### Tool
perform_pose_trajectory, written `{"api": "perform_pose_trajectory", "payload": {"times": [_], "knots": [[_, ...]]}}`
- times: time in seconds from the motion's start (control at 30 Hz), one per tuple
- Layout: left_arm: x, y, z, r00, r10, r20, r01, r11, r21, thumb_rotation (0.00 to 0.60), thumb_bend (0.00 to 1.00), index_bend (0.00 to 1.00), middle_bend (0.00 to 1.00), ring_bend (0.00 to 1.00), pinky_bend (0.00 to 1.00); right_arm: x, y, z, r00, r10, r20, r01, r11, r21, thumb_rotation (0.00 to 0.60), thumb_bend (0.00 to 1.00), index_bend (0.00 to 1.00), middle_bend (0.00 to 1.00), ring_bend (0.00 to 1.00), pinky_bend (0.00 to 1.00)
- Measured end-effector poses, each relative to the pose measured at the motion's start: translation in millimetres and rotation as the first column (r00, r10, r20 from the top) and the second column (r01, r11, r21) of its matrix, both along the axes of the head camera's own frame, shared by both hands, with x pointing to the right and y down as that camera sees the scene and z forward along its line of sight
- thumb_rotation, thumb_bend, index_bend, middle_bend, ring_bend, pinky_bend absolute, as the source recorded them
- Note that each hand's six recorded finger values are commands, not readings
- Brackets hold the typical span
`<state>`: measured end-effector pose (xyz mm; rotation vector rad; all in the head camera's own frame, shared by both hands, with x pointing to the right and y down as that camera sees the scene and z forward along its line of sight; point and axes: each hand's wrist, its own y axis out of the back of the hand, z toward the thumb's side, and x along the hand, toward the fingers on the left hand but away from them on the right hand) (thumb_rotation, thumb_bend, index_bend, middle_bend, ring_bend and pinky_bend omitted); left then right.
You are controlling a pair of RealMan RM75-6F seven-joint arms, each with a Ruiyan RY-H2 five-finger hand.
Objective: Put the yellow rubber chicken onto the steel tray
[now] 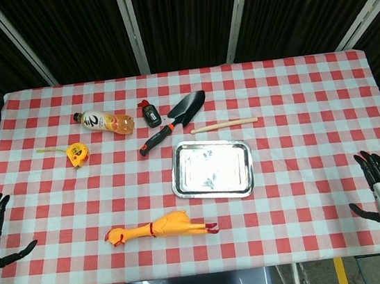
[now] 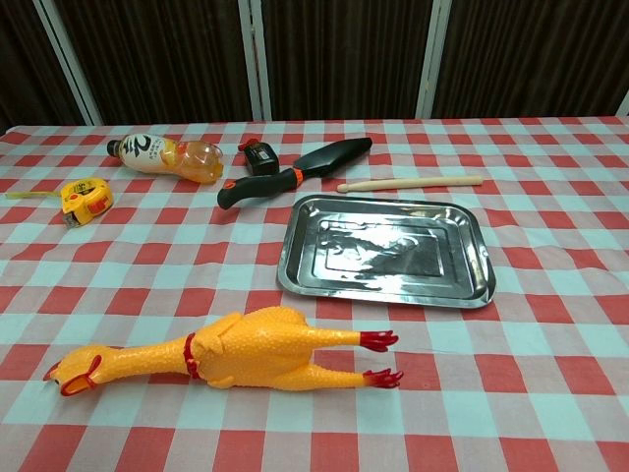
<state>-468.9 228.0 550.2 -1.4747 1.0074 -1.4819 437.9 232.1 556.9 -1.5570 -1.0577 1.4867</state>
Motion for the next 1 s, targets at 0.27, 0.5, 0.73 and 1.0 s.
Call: {"api": "perform_pose_trajectory", "payload": {"times": [0.27,0.5,0.73,1.0], "knots": [[4.6,-0.1,-0.1,1.000,0.004,-0.002,-0.004,1.000,0.004,0.600,0.01,0.05,0.05,0.00,0.00,-1.0,0.5,2.5,1.000,-0.006,0.010,0.006,1.000,-0.012,0.600,0.20,0.00,0.05,0.00,0.07],[11.0,-1.1,0.5,1.000,0.021,-0.009,-0.021,1.000,0.000,0.600,0.03,0.08,0.07,0.00,0.00,2.5,3.8,-2.0,1.000,-0.001,0.019,0.001,1.000,0.000,0.600,0.20,0.00,0.05,0.00,0.07],[31.2,-13.3,6.9,0.994,0.096,-0.047,-0.097,0.995,-0.006,0.600,0.08,0.23,0.27,0.23,0.33,2.5,7.6,-1.9,1.000,-0.004,0.027,0.005,1.000,-0.015,0.600,0.20,0.00,0.05,0.00,0.07],[82.7,-28.2,24.9,0.952,0.295,-0.085,-0.299,0.953,-0.038,0.600,0.04,0.31,0.37,0.32,0.39,-3.2,8.1,-4.0,0.999,-0.027,0.035,0.027,1.000,-0.015,0.600,0.20,0.00,0.05,0.00,0.07]]}}
